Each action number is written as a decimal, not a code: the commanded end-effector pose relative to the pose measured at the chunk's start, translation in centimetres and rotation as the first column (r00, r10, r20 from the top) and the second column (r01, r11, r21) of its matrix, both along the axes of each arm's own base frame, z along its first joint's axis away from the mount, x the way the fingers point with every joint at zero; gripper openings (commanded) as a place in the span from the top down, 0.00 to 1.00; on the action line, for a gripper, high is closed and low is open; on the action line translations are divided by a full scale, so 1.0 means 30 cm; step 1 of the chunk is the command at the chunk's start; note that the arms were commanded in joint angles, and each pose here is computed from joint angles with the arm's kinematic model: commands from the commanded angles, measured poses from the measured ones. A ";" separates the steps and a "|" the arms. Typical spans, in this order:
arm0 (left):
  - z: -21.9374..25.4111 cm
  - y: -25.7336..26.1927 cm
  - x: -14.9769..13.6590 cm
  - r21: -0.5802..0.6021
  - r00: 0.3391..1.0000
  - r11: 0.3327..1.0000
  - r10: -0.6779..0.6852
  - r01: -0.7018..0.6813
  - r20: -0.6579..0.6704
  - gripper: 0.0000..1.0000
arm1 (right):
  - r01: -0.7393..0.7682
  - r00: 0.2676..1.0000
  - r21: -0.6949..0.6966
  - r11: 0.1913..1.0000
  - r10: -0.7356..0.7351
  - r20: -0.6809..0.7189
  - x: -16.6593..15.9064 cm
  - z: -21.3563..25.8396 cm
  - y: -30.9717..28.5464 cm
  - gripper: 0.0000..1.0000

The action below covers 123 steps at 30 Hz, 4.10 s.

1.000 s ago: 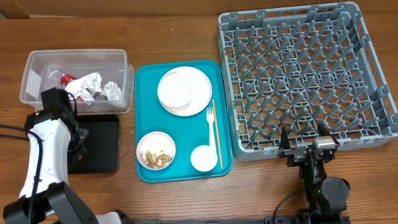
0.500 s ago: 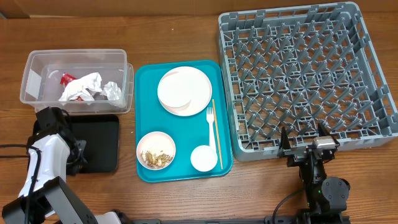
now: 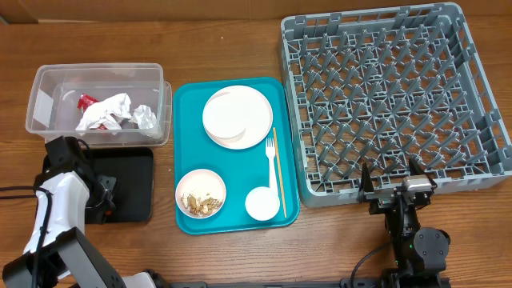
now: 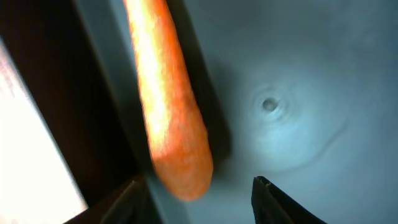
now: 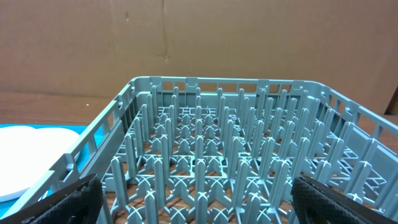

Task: Sort waste into correct bins and load items into the dishwasher
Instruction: 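Lower the carrot onto the black tray and open the left gripper, then move the left gripper back to the pink bowl of rice scraps, then lower the left gripper and pinch the pink bowl's rim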

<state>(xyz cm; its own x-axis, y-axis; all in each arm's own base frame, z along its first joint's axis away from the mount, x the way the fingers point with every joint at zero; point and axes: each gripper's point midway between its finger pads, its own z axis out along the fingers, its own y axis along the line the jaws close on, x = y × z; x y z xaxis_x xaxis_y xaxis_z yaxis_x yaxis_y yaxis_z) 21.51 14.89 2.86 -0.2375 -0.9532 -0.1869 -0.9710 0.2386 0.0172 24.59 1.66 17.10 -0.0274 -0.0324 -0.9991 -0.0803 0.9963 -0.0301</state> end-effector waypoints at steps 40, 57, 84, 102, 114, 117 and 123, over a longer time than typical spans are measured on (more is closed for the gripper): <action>0.399 -0.561 0.235 -0.355 0.640 0.536 -0.583 0.766 0.501 0.40 | 0.002 1.000 0.000 1.000 -0.002 0.004 0.001 -0.006 -0.002 0.00; 0.332 -0.754 0.198 -0.232 0.424 0.366 -0.856 0.901 0.297 0.69 | 0.002 1.000 0.000 1.000 -0.002 0.004 0.001 -0.006 -0.002 0.00; 0.346 -1.032 0.207 -0.095 0.204 0.183 -0.924 0.978 0.322 0.87 | 0.002 1.000 0.000 1.000 -0.002 0.004 0.001 -0.006 -0.002 0.00; 0.288 -0.962 0.164 -0.113 0.381 0.368 -0.913 0.923 0.144 0.89 | 0.002 1.000 0.000 1.000 -0.002 0.004 0.001 -0.006 -0.002 0.00; 0.229 -0.969 0.169 -0.076 0.371 0.364 -0.920 0.928 0.125 0.60 | 0.002 1.000 0.000 1.000 -0.002 0.004 0.001 -0.006 -0.002 0.00; 0.198 -0.970 0.162 -0.076 0.369 0.362 -0.921 0.929 0.126 0.38 | 0.002 1.000 0.000 1.000 -0.002 0.004 0.001 -0.006 -0.002 0.00; 0.129 -0.964 0.152 -0.073 0.371 0.365 -0.919 0.928 0.130 0.39 | 0.002 1.000 0.000 1.000 -0.002 0.004 0.001 -0.006 -0.002 0.00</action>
<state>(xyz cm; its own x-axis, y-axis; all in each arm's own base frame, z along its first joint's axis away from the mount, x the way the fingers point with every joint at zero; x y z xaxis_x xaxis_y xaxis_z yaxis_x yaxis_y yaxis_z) 26.53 -14.32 7.87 -0.9755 -0.1549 -0.1560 -0.1318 0.9801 -0.1487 24.59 1.66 17.09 -0.0277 -0.0324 -0.9991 -0.0803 0.9963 -0.0301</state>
